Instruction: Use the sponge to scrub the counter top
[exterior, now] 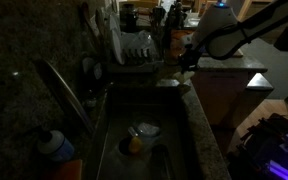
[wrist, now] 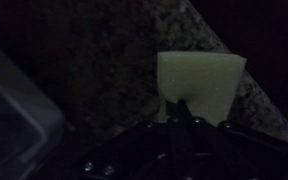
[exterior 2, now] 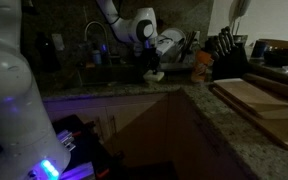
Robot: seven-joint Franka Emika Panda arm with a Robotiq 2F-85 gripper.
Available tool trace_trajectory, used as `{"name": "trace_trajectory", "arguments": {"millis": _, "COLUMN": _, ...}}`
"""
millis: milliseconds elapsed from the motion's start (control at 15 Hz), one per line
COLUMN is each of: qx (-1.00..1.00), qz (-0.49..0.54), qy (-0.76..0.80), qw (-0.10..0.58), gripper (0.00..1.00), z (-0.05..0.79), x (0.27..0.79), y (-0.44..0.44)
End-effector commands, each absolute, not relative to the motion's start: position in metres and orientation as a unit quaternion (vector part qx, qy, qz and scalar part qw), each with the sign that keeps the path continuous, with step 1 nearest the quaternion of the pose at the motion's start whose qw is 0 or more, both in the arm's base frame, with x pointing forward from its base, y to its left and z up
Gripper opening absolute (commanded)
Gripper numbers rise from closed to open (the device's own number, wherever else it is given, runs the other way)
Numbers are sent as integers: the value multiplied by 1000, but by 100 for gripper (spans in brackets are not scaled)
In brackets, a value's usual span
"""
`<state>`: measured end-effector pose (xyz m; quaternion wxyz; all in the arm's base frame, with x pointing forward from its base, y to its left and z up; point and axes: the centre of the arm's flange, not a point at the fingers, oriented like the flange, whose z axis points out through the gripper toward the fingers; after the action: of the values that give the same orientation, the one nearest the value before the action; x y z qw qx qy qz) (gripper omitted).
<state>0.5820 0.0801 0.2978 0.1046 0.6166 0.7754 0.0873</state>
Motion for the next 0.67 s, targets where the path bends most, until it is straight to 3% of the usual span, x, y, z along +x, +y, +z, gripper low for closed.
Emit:
{"name": "trace_trajectory", "arguments": {"millis": 0, "qx": 628, "qz": 111, "qy": 762, "qw": 110, "gripper": 3, "z": 317, "x": 583, "y": 75}}
{"name": "trace_trajectory", "arguments": {"millis": 200, "qx": 639, "qz": 140, "qy": 748, "qw": 111, "gripper": 3, "z": 344, "x": 582, "y": 65}}
{"name": "trace_trajectory", "arguments": {"millis": 600, "qx": 585, "qz": 113, "qy": 802, "qw": 51, "gripper": 1, "z": 290, "x": 546, "y": 111}}
